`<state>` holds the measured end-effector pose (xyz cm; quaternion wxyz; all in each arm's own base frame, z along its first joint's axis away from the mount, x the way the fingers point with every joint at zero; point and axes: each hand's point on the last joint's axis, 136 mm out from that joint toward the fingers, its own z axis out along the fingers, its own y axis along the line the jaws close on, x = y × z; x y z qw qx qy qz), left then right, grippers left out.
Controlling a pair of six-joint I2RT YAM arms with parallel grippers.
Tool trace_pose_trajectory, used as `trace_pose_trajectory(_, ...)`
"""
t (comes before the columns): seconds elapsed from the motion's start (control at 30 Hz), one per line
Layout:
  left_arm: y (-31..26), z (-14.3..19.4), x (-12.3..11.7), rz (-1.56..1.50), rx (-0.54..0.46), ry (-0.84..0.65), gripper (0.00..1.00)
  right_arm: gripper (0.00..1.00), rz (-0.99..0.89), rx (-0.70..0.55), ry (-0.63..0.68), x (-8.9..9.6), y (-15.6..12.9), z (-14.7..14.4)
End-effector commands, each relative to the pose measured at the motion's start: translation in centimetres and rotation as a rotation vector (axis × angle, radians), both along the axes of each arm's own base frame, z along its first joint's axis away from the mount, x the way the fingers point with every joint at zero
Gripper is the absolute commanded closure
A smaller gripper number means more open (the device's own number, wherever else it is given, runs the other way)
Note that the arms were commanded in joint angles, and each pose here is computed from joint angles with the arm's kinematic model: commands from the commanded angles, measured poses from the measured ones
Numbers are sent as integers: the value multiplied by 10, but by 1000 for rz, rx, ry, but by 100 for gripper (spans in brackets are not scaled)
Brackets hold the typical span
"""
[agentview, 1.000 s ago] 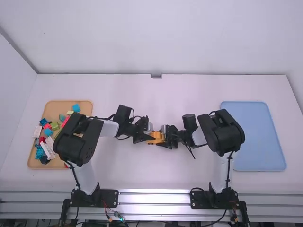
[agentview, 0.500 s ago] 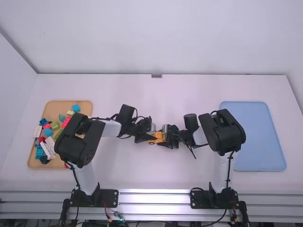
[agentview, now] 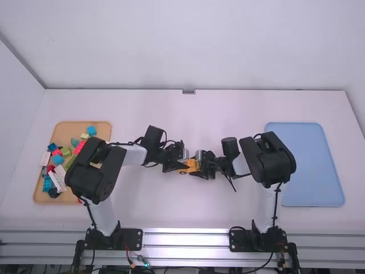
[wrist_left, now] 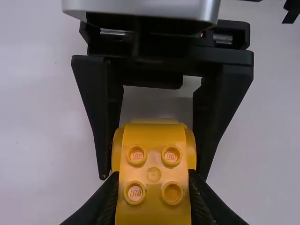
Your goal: Assemble lego blocks to make yellow taxi
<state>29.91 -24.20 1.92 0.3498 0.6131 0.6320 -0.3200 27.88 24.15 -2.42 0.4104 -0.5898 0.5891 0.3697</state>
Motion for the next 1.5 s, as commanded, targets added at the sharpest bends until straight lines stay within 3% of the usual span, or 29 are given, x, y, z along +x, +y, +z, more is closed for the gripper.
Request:
trace_pose_trajectory(0.0, 3, -40, -24, -11, 139, 58, 98, 42, -8, -33, 19, -4, 1, -10)
trace_pose_trajectory(0.13, -1, -41, -31, -53, 147, 42, 99, 42, -8, -34, 22, -4, 1, -10)
trace_pose_trajectory(0.6, 6, -50, -24, 2, 246, 49, 99, 42, -8, -34, 22, -4, 1, -10)
trace_pose_trajectory(0.83, -1, -40, -19, -10, 181, 32, 98, 42, -8, -34, 23, -4, 1, -10)
trace_pose_trajectory(1.03, -3, -27, -13, -7, 159, -4, 85, 38, -8, -34, 23, -4, 1, -10)
trace_pose_trajectory(1.47, -4, -18, -10, -3, 143, -26, 75, 38, -11, -34, 26, -4, 1, -10)
